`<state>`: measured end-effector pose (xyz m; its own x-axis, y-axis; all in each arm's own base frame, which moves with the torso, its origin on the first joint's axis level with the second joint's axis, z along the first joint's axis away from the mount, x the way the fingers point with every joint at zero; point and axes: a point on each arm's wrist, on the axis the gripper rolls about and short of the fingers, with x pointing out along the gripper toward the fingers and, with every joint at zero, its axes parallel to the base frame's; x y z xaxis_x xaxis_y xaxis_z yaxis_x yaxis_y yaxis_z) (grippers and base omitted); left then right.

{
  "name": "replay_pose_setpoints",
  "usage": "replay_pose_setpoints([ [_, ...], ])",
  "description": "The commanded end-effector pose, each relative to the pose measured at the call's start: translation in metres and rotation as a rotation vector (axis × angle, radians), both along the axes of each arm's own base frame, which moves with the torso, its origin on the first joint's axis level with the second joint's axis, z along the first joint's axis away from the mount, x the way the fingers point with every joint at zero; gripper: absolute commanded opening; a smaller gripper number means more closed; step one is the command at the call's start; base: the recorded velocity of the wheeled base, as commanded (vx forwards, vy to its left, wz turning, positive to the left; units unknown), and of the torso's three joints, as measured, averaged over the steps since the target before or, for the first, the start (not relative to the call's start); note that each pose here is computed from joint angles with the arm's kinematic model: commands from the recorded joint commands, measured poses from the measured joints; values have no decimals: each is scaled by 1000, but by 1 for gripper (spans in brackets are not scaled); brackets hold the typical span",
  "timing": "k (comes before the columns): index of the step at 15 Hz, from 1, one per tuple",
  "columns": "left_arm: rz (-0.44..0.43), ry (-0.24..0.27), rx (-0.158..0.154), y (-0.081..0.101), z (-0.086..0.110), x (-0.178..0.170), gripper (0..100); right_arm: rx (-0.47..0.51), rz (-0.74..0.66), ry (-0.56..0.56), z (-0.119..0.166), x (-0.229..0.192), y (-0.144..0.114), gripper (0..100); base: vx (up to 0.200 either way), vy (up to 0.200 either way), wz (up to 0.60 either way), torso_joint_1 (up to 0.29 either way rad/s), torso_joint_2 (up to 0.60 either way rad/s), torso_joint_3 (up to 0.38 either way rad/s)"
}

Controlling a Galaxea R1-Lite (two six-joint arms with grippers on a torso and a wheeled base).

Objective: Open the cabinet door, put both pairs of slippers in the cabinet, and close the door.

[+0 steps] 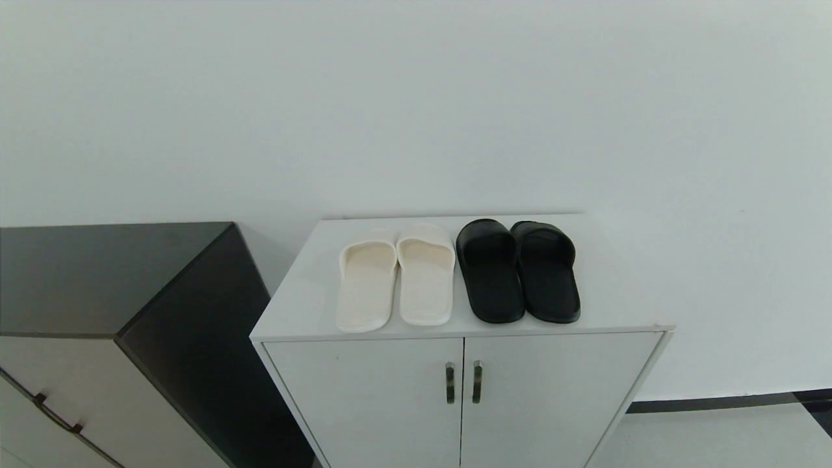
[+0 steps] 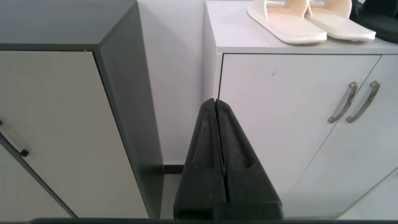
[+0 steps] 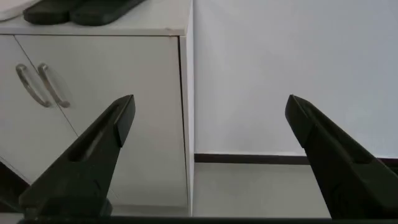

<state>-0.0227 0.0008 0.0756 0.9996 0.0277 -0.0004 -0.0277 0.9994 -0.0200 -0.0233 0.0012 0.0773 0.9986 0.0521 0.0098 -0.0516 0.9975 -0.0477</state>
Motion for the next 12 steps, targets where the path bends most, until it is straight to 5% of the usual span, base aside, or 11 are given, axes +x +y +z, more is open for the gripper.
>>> replay_pose_setpoints([
  [1,0,0,-1,0,0,0,0,202,93,-137,66,-14,0,100,0,0,0,0,0,0],
  [2,-3,0,2,0,0,0,0,305,155,-103,94,-15,0,100,0,0,0,0,0,0],
  [5,-5,0,2,0,0,0,0,236,289,183,108,38,6,100,0,0,0,0,0,0],
  [10,-5,0,2,0,0,0,0,208,353,262,137,130,37,100,0,0,0,0,0,0],
  [12,-5,0,3,0,0,0,0,231,363,294,150,145,78,100,0,0,0,0,0,0],
])
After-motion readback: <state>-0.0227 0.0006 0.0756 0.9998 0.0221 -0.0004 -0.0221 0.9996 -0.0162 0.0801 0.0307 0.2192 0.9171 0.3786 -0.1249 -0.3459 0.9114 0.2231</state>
